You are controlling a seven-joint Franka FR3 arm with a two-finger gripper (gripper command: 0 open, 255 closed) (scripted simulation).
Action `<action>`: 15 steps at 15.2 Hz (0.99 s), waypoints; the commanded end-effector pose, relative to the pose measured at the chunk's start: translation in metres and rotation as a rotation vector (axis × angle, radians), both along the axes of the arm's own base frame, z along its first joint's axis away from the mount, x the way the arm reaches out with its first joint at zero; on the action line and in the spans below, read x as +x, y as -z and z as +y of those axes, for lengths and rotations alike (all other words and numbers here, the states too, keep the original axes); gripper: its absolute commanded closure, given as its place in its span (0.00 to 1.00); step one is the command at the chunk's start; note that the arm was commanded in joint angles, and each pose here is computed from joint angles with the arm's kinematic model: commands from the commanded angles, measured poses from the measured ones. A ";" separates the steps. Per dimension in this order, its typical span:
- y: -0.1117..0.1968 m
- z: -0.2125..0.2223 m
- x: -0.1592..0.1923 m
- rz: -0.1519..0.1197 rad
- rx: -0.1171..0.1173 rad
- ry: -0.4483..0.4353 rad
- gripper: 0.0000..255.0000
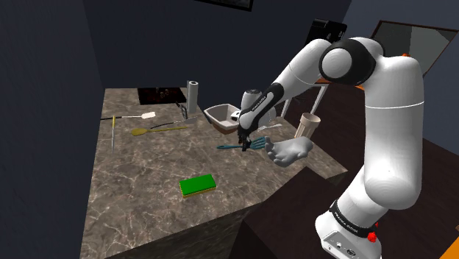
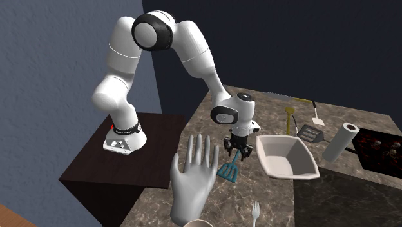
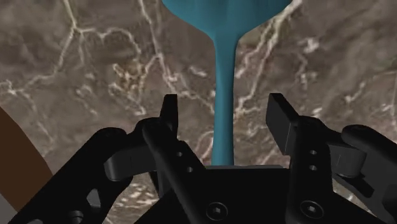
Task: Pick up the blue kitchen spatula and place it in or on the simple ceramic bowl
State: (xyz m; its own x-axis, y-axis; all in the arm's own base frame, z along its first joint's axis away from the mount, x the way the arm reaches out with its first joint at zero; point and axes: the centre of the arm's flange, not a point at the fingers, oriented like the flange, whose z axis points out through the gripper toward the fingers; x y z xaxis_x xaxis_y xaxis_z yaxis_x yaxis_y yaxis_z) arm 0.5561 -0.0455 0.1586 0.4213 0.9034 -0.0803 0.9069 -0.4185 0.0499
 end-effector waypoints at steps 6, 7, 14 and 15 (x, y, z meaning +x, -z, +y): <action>0.000 0.000 0.001 0.000 0.000 0.000 1.00; 0.000 0.000 0.001 0.000 0.000 0.000 1.00; -0.026 0.000 0.000 0.000 0.000 0.000 1.00; -0.032 0.000 0.000 0.000 0.000 0.000 1.00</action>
